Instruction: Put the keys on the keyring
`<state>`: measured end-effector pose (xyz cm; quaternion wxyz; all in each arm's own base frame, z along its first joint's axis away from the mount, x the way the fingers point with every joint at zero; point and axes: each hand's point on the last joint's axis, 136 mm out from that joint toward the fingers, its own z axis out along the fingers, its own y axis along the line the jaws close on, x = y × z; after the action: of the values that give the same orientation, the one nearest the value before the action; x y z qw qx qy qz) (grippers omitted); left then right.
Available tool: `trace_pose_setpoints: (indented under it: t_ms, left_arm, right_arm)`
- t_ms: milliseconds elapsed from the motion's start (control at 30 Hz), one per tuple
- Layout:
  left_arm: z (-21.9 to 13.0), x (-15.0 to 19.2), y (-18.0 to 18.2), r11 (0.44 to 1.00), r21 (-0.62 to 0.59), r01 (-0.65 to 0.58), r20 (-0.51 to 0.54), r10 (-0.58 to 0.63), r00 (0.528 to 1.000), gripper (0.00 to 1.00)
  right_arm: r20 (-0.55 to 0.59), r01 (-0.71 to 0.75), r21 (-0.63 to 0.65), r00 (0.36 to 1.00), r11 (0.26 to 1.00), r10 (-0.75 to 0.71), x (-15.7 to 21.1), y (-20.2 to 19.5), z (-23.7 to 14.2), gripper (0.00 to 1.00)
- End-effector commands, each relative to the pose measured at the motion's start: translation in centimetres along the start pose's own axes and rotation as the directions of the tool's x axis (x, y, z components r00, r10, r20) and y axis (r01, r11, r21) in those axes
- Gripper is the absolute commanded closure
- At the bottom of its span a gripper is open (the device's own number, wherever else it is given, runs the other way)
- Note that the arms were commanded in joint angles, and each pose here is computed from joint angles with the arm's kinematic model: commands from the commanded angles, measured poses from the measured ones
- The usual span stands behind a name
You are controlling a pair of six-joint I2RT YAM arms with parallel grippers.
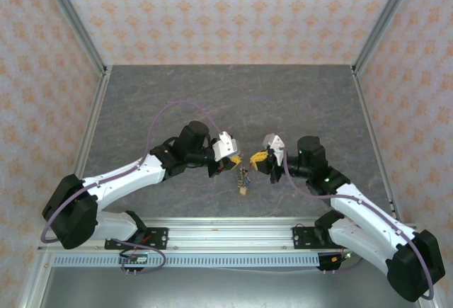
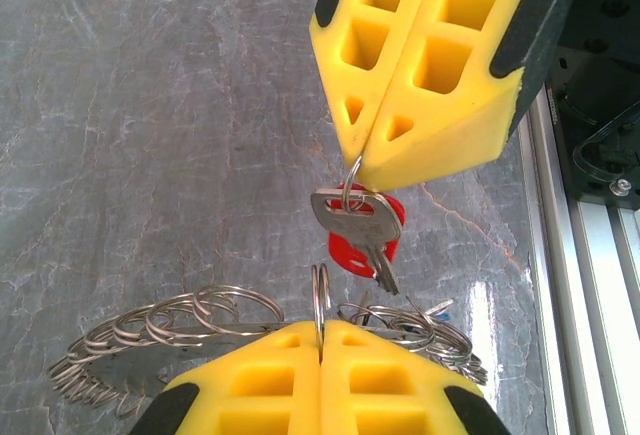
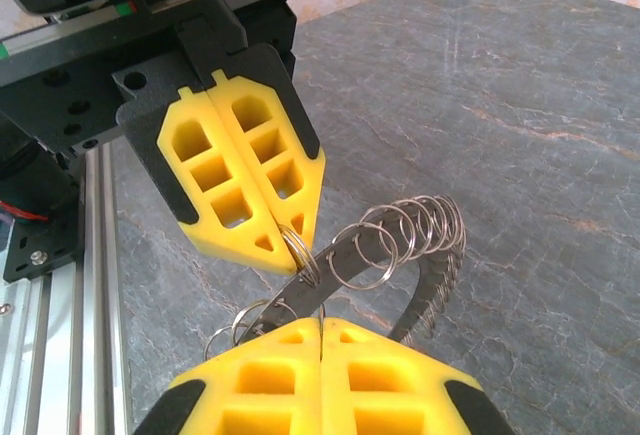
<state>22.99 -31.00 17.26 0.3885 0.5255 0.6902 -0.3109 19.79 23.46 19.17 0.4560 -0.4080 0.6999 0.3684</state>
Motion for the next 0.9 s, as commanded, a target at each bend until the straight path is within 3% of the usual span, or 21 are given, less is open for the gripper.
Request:
trace_pose_setpoints:
  t_ms: [0, 867]
  left_arm:
    - [-0.3, -3.0, 0.1, 0.999, -0.005, -0.047, 0.079, 0.047, 0.996, 1.0]
    - [-0.2, -3.0, 0.2, 0.999, -0.002, -0.042, 0.071, 0.042, 0.997, 1.0]
  right_arm:
    - [0.083, 0.042, -0.041, 0.996, 0.998, -0.038, -3.1, 0.9, 0.0, 1.0]
    - [0.106, 0.076, 0.008, 0.991, 0.997, -0.076, -3.7, 0.1, 2.1, 1.0]
